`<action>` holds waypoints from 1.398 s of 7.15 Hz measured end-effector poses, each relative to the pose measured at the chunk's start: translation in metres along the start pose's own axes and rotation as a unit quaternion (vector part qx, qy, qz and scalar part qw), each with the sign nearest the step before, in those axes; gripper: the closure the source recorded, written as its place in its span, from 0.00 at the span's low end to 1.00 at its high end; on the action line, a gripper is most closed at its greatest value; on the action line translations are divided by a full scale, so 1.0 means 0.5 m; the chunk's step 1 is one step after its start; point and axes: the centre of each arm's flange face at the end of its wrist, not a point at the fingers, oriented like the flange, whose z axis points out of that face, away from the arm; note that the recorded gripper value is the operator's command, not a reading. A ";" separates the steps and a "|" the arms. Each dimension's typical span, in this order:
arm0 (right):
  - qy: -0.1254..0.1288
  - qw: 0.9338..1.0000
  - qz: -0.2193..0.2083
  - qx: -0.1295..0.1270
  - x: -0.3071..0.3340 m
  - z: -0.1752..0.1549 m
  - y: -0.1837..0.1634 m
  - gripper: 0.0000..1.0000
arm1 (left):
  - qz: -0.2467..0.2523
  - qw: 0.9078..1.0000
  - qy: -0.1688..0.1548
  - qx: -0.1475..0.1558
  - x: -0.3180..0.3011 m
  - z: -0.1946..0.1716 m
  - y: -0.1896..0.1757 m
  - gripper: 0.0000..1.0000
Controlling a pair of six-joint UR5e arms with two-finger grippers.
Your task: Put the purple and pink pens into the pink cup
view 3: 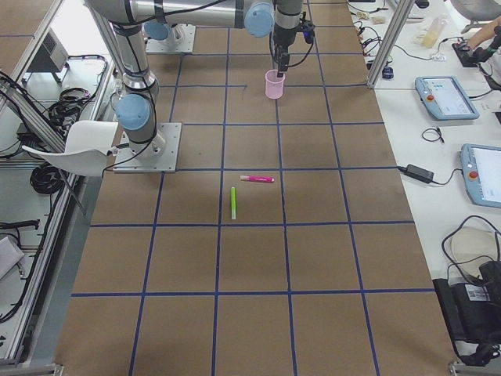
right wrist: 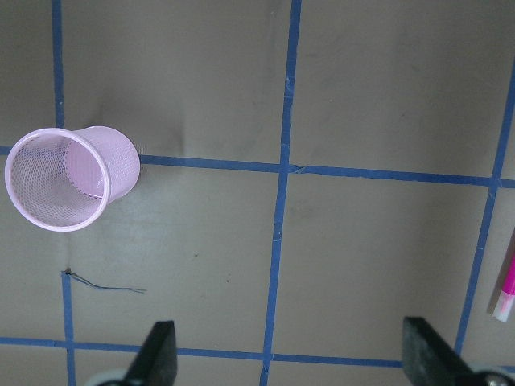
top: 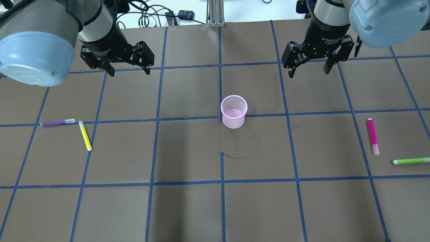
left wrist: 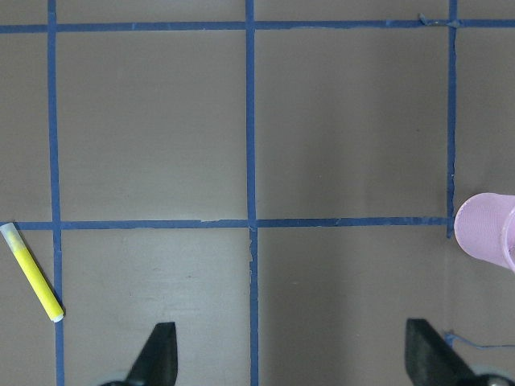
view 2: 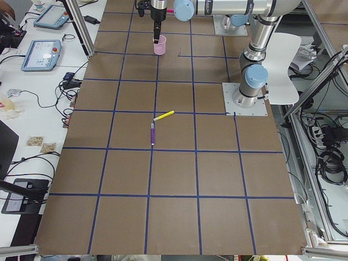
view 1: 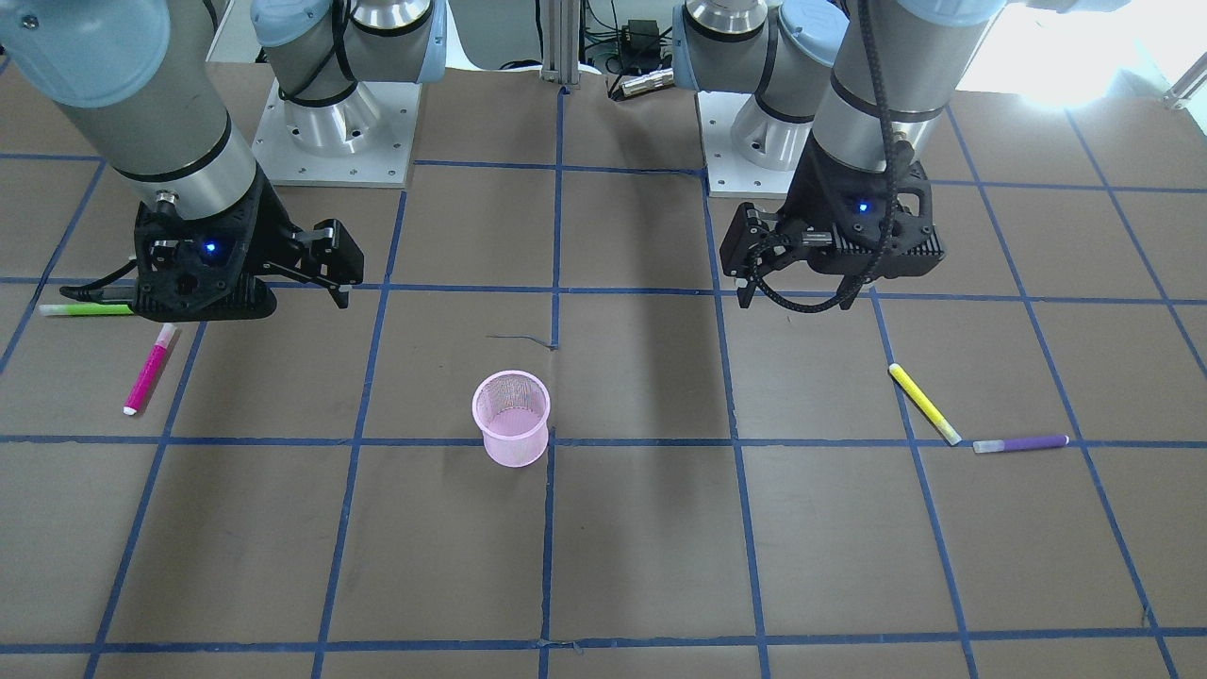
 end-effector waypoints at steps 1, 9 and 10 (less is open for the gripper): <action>-0.003 1.000 0.013 -0.016 0.039 0.029 -0.003 0.00 | 0.000 1.000 0.001 -0.001 -0.001 0.000 0.000 0.00; 0.005 0.999 0.023 -0.042 0.496 0.430 0.058 0.02 | 0.202 0.979 0.006 -0.042 -0.347 0.045 -0.021 0.00; 0.009 0.999 0.016 -0.048 0.521 0.462 0.055 0.03 | 0.270 0.962 0.013 -0.047 -0.413 0.062 -0.021 0.00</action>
